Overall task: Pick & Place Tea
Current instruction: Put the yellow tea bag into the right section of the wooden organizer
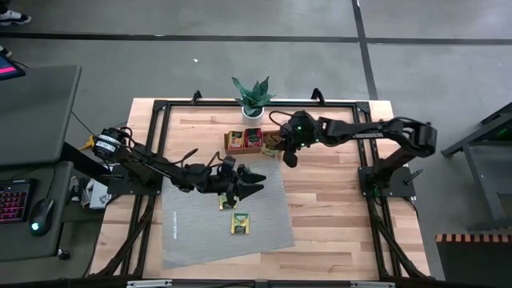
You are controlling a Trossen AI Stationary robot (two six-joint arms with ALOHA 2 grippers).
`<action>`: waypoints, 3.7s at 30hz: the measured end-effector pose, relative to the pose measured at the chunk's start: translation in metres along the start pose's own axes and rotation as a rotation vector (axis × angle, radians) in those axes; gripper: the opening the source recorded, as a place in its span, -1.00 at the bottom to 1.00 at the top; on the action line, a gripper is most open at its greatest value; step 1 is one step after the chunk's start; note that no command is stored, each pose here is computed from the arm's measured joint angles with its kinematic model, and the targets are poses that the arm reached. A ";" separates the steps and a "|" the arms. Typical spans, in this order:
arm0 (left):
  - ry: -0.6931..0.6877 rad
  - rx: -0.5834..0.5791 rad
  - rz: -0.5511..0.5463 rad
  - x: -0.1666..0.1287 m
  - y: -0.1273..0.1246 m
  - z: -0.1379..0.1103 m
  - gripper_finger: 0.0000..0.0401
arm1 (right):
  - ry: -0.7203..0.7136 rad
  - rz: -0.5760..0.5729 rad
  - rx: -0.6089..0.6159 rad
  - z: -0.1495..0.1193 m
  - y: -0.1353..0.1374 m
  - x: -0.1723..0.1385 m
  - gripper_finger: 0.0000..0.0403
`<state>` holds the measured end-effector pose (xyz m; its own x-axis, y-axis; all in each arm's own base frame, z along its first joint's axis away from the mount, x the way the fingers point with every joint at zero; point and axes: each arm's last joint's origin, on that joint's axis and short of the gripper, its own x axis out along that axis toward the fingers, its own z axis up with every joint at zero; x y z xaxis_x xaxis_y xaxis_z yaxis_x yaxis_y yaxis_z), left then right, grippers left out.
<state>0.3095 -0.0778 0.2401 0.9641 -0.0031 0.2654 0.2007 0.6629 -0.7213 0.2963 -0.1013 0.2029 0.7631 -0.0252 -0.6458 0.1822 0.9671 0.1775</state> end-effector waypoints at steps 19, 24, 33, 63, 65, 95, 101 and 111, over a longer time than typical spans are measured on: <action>-0.010 -0.018 0.012 0.000 0.000 0.000 0.37 | 0.018 -0.179 -0.007 -0.004 -0.041 -0.006 -1.00; -0.010 -0.018 0.012 0.000 0.000 0.000 0.37 | 0.025 -0.208 -0.050 -0.003 -0.043 -0.007 -1.00; -0.016 -0.021 0.020 0.000 0.001 0.000 0.37 | -0.019 -0.216 -0.151 0.025 -0.044 -0.016 -1.00; 0.003 -0.038 0.040 0.000 0.003 -0.002 0.37 | 0.100 -0.155 -0.137 0.007 -0.054 0.020 -0.98; 0.004 -0.038 0.041 0.000 0.003 -0.002 0.37 | 0.093 -0.154 -0.139 0.007 -0.054 0.020 -0.95; 0.318 0.087 0.719 -0.066 0.025 -0.018 0.37 | -0.110 0.066 -0.026 0.041 0.032 -0.042 -0.39; 0.329 0.039 0.812 -0.073 0.031 -0.020 0.37 | -0.076 0.116 -0.060 0.034 0.068 -0.023 -0.87; 0.380 -0.026 0.968 -0.088 0.040 -0.024 0.37 | -0.050 0.094 0.090 0.020 0.083 0.029 -0.99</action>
<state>0.2373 -0.0684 0.1725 0.7052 0.2832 -0.6500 -0.6888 0.4913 -0.5331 0.3459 -0.0273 0.2142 0.8089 0.0497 -0.5858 0.1617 0.9392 0.3029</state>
